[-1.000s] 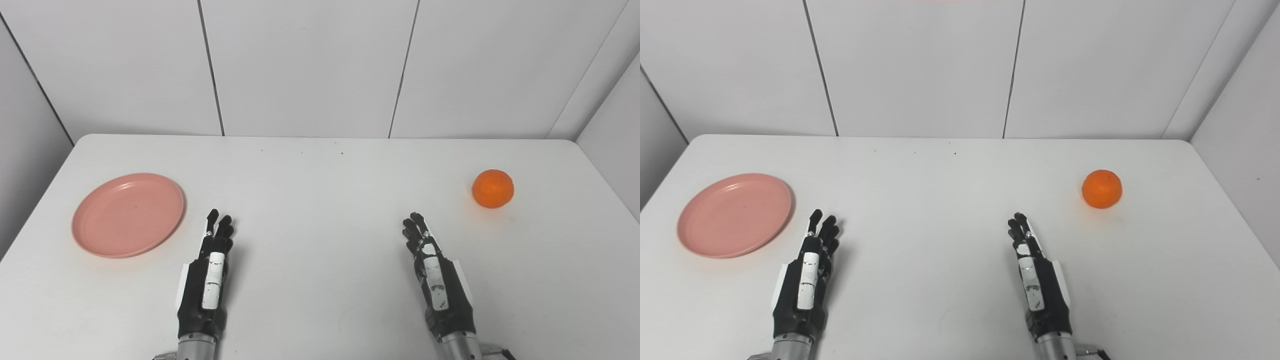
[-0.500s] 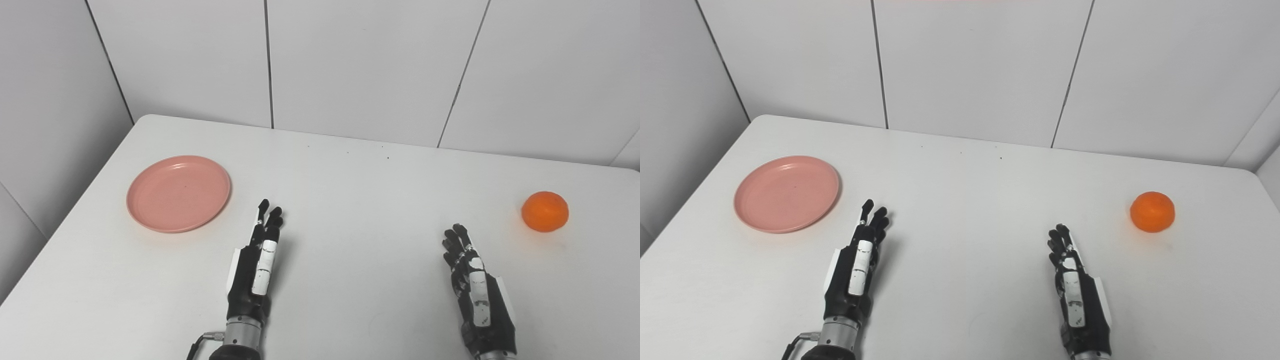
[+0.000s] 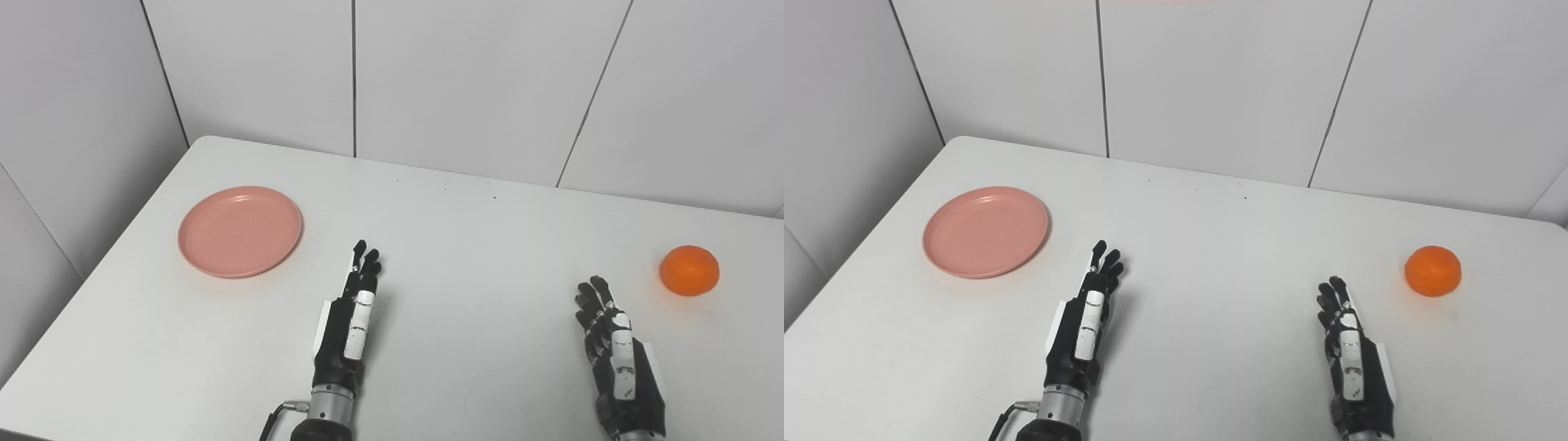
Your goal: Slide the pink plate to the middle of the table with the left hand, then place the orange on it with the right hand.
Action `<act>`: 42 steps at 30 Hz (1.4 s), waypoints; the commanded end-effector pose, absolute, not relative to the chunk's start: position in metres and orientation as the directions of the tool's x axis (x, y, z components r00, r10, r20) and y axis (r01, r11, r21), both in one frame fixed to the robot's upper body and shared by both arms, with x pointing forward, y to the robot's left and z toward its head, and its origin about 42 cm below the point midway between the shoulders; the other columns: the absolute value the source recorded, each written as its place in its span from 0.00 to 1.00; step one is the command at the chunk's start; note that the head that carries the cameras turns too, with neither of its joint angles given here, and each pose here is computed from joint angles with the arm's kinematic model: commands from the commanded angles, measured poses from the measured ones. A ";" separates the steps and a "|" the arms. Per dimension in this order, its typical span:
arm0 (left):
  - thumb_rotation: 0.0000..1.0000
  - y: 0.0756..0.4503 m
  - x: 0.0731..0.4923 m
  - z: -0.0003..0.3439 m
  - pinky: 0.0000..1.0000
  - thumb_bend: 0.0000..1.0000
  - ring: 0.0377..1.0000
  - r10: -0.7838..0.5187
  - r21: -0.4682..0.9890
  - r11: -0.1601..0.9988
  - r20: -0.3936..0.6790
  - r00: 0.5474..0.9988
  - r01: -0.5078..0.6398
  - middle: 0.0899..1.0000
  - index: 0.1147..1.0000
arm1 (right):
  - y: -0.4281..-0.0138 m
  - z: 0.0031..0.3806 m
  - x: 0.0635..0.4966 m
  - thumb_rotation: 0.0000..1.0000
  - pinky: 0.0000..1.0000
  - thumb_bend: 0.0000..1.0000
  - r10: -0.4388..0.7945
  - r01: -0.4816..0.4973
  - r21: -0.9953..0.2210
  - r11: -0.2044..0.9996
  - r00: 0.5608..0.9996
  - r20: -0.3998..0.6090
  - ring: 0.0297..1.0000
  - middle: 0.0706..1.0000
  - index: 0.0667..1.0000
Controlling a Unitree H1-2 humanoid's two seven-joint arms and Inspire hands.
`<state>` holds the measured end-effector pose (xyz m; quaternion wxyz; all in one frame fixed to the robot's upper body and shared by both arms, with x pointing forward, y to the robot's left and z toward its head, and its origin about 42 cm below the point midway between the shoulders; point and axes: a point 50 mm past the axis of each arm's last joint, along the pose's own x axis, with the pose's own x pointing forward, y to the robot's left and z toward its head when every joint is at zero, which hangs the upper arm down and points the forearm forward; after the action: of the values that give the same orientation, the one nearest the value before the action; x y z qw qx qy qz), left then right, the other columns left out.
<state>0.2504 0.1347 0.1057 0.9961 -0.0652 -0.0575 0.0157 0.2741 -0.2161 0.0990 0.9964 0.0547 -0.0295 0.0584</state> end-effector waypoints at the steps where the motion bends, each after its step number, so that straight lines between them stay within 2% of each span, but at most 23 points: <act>1: 0.99 0.133 0.238 0.077 1.00 0.56 0.97 0.047 -0.120 0.992 0.029 0.998 -0.043 0.97 1.00 | -0.233 0.050 0.247 1.00 1.00 0.77 0.084 -0.075 0.095 0.993 0.993 -0.085 0.96 0.93 0.94; 5: 0.98 0.136 0.236 0.075 1.00 0.57 0.97 0.047 -0.125 0.991 0.025 0.999 -0.043 0.97 1.00 | -0.231 0.048 0.245 1.00 1.00 0.78 0.088 -0.080 0.090 0.993 0.993 -0.085 0.96 0.93 0.94; 11: 0.94 0.141 0.233 0.074 1.00 0.64 0.97 0.060 -0.182 0.982 -0.002 0.998 -0.060 0.97 1.00 | -0.226 0.045 0.243 0.97 1.00 0.81 0.086 -0.077 0.104 0.992 0.993 -0.082 0.97 0.93 0.93; 18: 0.88 0.148 0.229 0.084 1.00 0.72 0.97 0.066 -0.223 0.973 0.023 0.998 -0.060 0.97 1.00 | -0.223 0.049 0.239 0.98 1.00 0.81 0.085 -0.077 0.096 0.992 0.994 -0.075 0.96 0.93 0.93; 23: 0.82 0.152 0.226 0.103 1.00 0.80 0.98 0.054 -0.256 0.966 0.051 0.997 -0.039 0.97 1.00 | -0.225 0.054 0.237 0.97 1.00 0.81 0.082 -0.075 0.119 0.990 0.995 -0.062 0.96 0.93 0.93; 26: 0.78 0.157 0.228 0.120 0.99 0.87 0.95 0.051 -0.264 0.964 0.083 0.995 -0.028 0.95 0.99 | -0.225 0.057 0.235 0.98 1.00 0.78 0.083 -0.075 0.131 0.989 0.995 -0.051 0.95 0.92 0.92; 37: 0.71 0.179 0.259 0.191 0.92 0.90 0.89 -0.051 -0.255 0.960 0.238 0.970 0.113 0.91 0.95 | -0.220 0.061 0.234 0.98 0.97 0.78 0.083 -0.075 0.150 0.986 0.995 -0.048 0.94 0.90 0.91; 42: 0.75 0.193 0.279 0.217 0.92 0.91 0.91 -0.062 -0.220 0.966 0.301 0.952 0.133 0.91 0.97 | -0.219 0.059 0.234 0.97 0.97 0.79 0.084 -0.075 0.154 0.985 0.995 -0.053 0.93 0.90 0.90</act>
<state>0.2759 0.1954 0.2007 0.9857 -0.1132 -0.1200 -0.0339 0.2672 -0.2161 0.1045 0.9949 0.0659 -0.0538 0.0546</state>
